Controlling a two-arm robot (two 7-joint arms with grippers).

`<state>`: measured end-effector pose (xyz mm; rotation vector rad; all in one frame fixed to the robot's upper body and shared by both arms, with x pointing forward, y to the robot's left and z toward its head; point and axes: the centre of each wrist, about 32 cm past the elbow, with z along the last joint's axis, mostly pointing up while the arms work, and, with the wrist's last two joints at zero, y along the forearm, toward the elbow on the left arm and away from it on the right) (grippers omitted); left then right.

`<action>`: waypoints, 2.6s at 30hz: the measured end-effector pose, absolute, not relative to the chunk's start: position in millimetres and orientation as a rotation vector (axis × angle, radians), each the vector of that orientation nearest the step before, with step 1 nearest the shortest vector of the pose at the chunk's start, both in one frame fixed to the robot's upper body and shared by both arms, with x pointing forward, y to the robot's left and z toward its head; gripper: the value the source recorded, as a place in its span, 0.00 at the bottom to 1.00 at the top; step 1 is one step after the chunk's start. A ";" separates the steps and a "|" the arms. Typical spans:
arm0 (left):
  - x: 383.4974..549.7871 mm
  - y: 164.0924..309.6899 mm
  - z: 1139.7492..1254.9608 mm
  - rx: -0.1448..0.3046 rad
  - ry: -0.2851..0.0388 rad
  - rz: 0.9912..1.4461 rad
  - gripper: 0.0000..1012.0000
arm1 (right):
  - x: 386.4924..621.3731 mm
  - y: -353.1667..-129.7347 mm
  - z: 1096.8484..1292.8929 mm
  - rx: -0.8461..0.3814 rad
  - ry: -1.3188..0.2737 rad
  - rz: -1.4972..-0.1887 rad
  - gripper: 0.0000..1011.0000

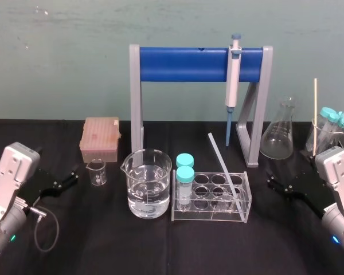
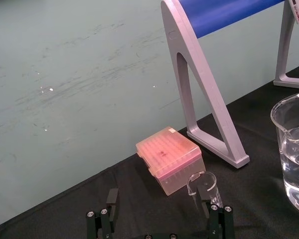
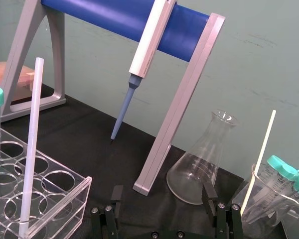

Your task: Pick up the stirring rod with one hand, then place it down.

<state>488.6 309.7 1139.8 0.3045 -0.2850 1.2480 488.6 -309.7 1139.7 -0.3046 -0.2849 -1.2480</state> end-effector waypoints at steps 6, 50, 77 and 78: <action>488.6 309.7 1139.8 0.304 -0.285 1.248 0.99 | 488.6 -309.7 1139.8 -0.304 -0.285 -1.248 0.99; 488.6 309.7 1139.8 0.304 -0.285 1.248 0.99 | 488.6 -309.7 1139.8 -0.304 -0.285 -1.248 0.99; 488.6 309.7 1139.8 0.304 -0.285 1.248 0.99 | 486.8 -306.1 1155.8 -0.183 -0.380 -1.126 0.99; 488.6 309.7 1139.8 0.304 -0.285 1.248 0.99 | 489.5 -304.8 1157.3 -0.172 -0.390 -1.104 0.99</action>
